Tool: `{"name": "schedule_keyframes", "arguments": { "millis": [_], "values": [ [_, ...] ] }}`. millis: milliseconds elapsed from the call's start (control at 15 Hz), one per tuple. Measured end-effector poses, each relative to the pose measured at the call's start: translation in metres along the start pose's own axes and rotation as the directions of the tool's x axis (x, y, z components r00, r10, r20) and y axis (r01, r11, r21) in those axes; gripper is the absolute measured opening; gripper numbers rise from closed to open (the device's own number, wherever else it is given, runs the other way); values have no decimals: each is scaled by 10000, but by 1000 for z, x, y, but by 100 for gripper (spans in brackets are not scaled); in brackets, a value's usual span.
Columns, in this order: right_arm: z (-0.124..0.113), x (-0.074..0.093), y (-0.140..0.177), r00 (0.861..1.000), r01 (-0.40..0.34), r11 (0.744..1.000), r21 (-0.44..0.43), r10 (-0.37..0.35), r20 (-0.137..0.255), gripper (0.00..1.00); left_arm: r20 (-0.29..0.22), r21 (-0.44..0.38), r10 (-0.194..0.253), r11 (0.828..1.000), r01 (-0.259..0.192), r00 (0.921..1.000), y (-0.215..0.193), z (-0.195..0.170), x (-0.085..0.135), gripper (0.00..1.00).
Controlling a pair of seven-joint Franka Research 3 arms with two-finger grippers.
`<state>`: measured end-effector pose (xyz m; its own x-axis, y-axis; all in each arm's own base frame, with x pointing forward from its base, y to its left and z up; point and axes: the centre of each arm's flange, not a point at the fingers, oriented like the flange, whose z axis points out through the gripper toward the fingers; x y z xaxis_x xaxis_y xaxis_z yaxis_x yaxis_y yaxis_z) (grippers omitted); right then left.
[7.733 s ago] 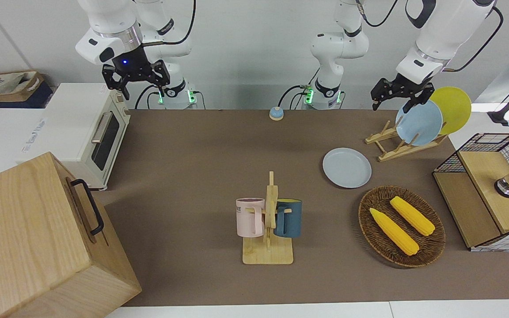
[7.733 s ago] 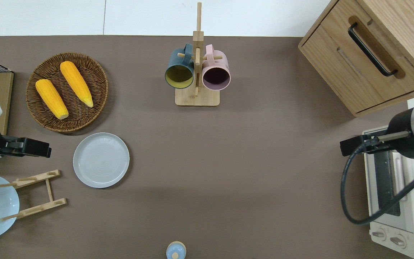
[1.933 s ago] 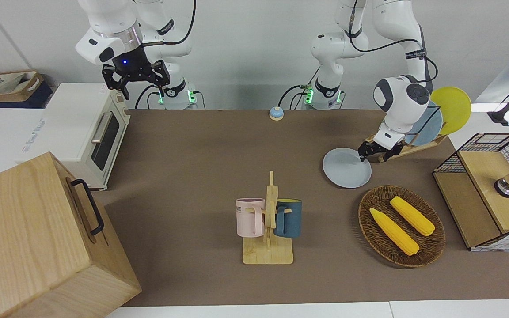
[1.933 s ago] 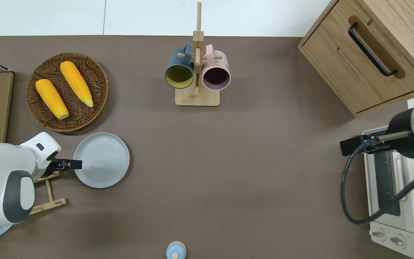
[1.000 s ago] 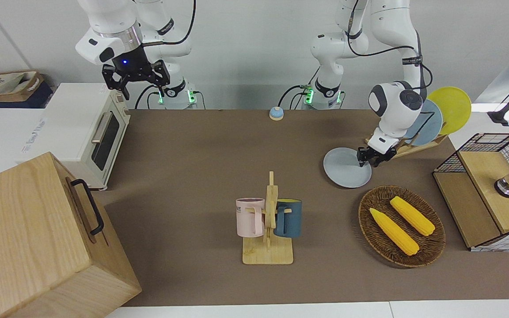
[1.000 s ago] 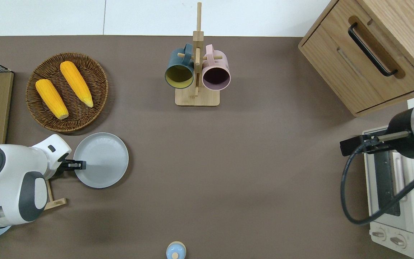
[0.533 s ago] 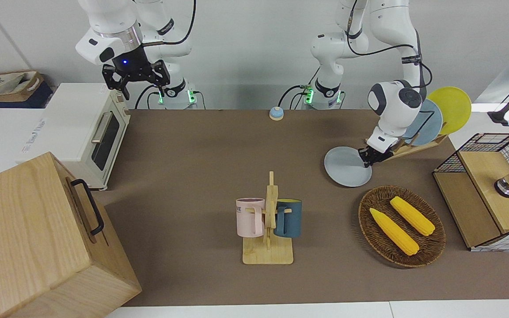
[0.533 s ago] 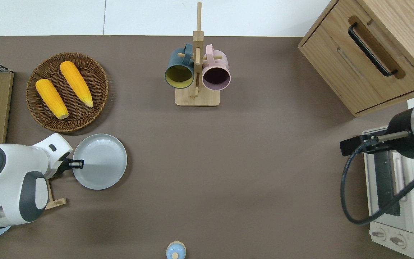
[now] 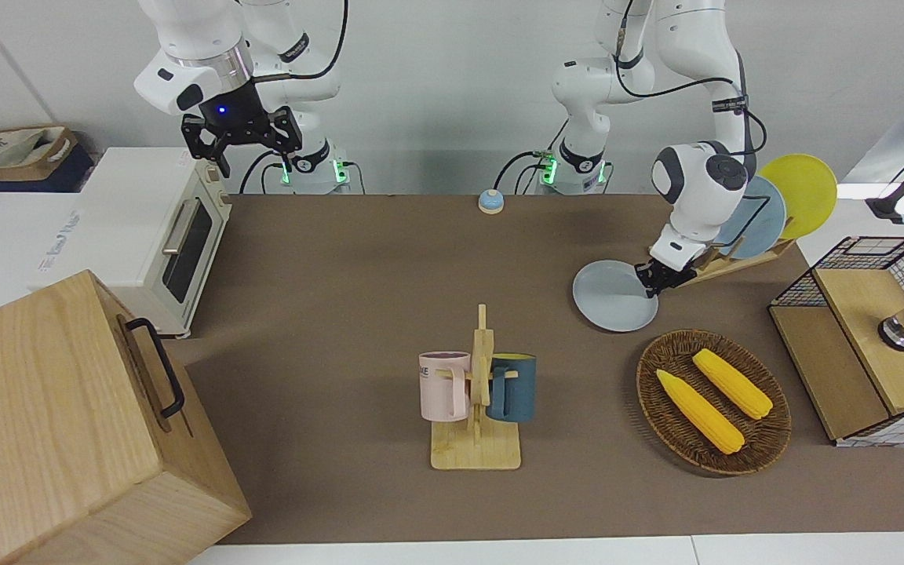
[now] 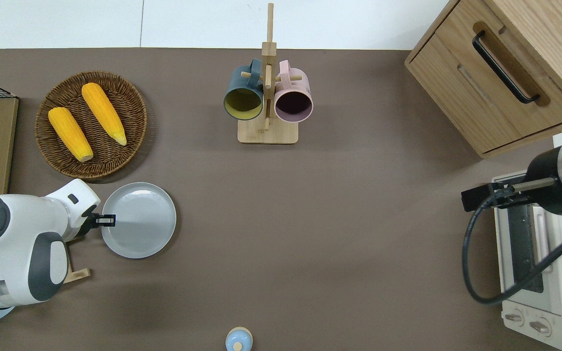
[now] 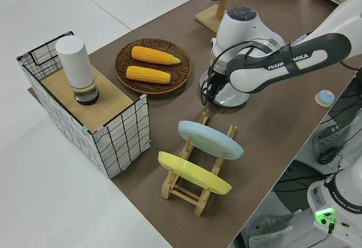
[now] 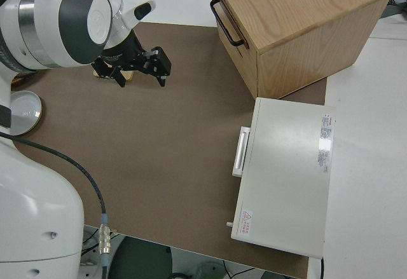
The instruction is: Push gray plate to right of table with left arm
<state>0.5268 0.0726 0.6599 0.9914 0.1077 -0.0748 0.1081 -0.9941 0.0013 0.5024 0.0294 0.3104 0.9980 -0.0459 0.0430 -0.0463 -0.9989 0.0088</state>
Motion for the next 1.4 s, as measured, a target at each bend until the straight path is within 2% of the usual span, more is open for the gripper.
{"name": "schedule_keyframes", "arguments": {
  "millis": [667,1067,1400],
  "values": [
    [0,0,0,10000,0,10000,0,0,0,99,118,-152,-1023,9946,1024,9947,111,4,-2,4],
    [0,0,0,10000,0,10000,0,0,0,99,163,-224,-1555,9875,1558,9877,161,4,-8,4],
    [0,0,0,10000,0,10000,0,0,0,99,203,-384,-2043,9780,2049,9787,214,2,-13,4]
  ]
}}
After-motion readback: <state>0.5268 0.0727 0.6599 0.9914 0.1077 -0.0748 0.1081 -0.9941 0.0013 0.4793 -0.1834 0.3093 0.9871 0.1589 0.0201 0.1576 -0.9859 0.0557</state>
